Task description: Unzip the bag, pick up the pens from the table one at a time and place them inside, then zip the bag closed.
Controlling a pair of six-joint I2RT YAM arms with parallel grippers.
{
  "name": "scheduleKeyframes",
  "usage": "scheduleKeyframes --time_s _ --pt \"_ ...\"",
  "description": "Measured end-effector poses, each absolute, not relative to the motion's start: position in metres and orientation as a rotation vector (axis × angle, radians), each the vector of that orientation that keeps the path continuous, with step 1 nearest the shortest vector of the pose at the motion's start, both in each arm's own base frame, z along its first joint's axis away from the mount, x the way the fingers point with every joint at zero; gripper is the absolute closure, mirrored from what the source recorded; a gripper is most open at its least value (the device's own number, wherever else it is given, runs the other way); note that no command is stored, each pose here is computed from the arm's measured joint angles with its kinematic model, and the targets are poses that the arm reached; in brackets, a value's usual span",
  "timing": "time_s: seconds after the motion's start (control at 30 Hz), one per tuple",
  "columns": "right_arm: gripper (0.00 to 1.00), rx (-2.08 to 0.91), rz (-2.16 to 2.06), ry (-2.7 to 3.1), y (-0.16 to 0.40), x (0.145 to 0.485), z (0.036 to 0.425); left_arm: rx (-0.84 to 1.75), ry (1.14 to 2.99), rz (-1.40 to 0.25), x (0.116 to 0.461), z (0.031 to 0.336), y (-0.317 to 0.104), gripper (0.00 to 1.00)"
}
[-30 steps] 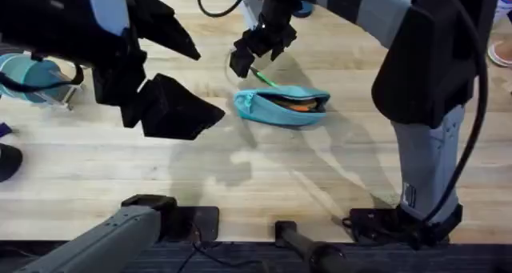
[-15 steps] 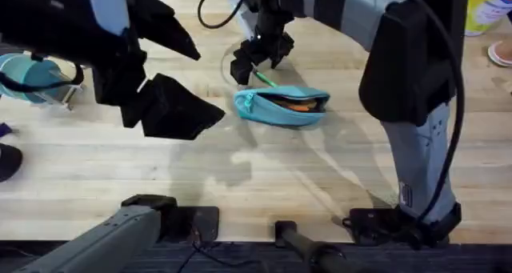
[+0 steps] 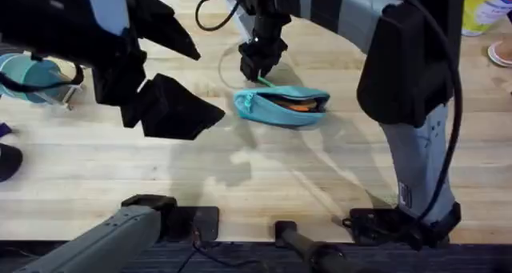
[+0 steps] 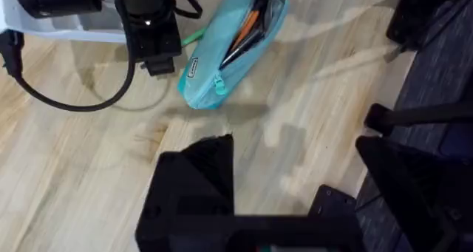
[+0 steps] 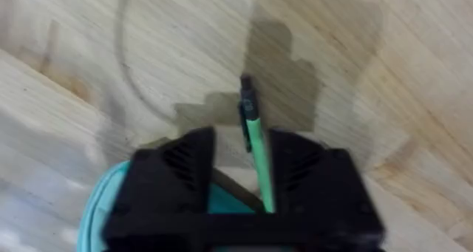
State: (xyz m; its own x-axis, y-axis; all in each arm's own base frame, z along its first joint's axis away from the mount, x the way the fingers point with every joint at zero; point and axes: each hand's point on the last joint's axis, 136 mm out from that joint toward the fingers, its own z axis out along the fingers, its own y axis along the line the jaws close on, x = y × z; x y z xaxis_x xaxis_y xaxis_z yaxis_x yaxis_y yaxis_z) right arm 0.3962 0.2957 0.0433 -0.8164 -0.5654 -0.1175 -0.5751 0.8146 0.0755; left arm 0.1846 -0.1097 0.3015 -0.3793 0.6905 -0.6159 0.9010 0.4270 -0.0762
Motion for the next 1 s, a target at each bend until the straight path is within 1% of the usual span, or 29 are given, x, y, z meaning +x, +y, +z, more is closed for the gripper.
scheduleKeyframes --time_s 0.07,0.13,0.4,0.53,0.83,1.0 --pt "0.929 -0.918 0.164 2.903 0.296 0.397 0.043 1.342 2.184 -0.557 0.185 0.302 -0.110 0.008" --pt "0.956 -0.916 0.164 2.895 0.296 0.400 0.044 1.341 2.184 -0.557 0.185 0.302 -0.110 0.008" --pt "0.960 -0.877 0.167 2.900 0.286 0.408 0.045 1.342 2.183 -0.556 0.185 0.302 -0.110 0.008" --pt "0.964 -0.842 0.171 2.894 0.280 0.418 0.051 1.342 2.184 -0.557 0.185 0.302 -0.110 0.008" --pt "0.970 -0.736 0.203 2.781 0.273 0.460 0.089 1.342 2.184 -0.557 0.185 0.302 -0.110 0.008" --pt "0.969 -0.770 0.179 2.706 0.269 0.475 0.110 1.342 2.184 -0.557 0.185 0.302 -0.110 0.008"
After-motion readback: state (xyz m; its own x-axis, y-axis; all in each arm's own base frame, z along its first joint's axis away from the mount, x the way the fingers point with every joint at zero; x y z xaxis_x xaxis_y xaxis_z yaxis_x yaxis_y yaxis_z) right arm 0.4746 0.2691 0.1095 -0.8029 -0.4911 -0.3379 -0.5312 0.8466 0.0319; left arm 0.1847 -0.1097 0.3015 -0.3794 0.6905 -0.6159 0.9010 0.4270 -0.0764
